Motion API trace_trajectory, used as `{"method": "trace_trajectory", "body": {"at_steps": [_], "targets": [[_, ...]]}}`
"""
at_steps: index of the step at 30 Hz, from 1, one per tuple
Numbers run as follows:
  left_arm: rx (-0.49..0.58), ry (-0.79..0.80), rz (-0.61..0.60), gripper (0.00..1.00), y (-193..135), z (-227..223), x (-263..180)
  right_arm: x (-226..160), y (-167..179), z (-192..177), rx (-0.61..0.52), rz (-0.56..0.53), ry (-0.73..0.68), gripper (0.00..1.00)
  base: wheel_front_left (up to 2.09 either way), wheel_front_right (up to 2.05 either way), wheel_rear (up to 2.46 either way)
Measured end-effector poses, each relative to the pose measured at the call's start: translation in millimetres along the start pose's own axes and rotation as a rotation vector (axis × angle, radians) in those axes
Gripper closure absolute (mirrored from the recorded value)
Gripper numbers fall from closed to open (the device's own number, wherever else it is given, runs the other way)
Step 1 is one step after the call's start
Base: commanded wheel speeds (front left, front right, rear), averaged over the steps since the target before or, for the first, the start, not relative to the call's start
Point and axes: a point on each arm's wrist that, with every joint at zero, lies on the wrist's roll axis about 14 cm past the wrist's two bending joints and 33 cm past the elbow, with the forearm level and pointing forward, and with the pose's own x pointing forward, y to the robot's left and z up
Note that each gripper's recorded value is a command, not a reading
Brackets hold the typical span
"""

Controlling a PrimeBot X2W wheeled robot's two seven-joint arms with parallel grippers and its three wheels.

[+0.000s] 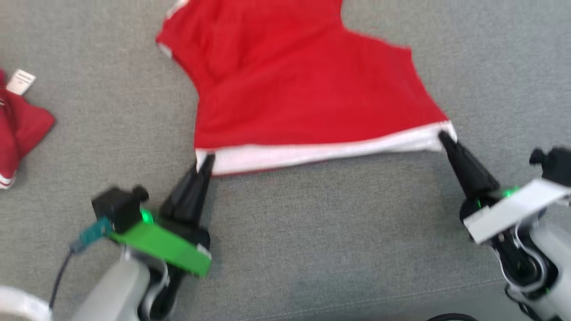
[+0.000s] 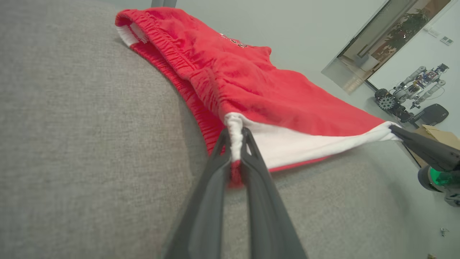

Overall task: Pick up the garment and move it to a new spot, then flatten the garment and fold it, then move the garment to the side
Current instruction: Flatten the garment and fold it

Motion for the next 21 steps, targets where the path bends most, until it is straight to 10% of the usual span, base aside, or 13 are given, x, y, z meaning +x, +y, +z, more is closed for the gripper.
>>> {"method": "trace_trajectory", "body": {"at_steps": [12,21], "targets": [[-0.227,-0.027,0.081,1.0,-58.9,-14.4,-90.5,-102.3,17.0,-2.6,0.043,-0.029,0.041,1.0,0.0,0.0,0.0],[-0.299,0.005,0.006,1.0,-67.0,-0.1,-65.3,-51.2,35.8,27.9,-0.038,0.088,0.021,1.0,0.0,0.0,0.0]]}}
